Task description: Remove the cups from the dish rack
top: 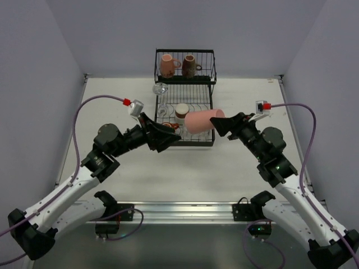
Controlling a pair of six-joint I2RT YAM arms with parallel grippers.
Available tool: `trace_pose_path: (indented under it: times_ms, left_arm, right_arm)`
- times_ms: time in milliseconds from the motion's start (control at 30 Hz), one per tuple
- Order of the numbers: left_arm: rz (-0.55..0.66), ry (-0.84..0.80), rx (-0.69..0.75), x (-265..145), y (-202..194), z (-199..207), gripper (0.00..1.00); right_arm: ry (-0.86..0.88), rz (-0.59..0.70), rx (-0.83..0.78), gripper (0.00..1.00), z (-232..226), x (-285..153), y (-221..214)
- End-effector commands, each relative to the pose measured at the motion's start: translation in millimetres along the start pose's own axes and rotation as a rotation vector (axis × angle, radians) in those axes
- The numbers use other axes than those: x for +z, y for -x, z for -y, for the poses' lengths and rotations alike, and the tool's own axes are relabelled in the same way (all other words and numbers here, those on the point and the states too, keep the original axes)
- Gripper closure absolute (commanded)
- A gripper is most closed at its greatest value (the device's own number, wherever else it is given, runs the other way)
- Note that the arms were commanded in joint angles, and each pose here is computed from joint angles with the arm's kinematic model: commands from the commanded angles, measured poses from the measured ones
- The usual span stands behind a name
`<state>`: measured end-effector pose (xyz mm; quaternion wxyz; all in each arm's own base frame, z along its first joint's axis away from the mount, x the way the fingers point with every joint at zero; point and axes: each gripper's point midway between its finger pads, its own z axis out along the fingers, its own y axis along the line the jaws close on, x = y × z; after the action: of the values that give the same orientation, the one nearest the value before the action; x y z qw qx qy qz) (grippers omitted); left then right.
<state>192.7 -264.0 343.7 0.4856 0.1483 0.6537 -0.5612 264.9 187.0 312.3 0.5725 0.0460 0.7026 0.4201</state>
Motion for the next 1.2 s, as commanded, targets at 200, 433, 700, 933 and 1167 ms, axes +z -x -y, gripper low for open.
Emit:
trace_pose_path:
  times_ms: [200,433,700,933,1167]
  left_arm:
    - [0.048,0.005,-0.066,40.3,1.6,12.7,0.25]
    - [0.024,-0.067,-0.067,69.9,-8.5,25.5,0.24]
    - [0.156,-0.052,-0.026,60.0,16.4,31.8,0.58]
    - [0.165,-0.067,-0.016,58.0,16.1,34.7,0.90]
    - [0.216,0.104,0.152,22.8,62.9,38.4,1.00]
  right_arm:
    - [0.167,0.103,0.108,0.57,-32.8,-42.4,22.8]
    - [0.225,0.068,0.146,0.57,-39.0,-52.9,17.0]
    - [0.242,0.023,0.193,0.57,-34.3,-51.8,4.8]
    - [0.276,-0.069,0.258,0.57,-32.8,-46.8,-17.5]
    - [0.231,-0.089,0.197,0.04,-27.5,-50.4,-19.9]
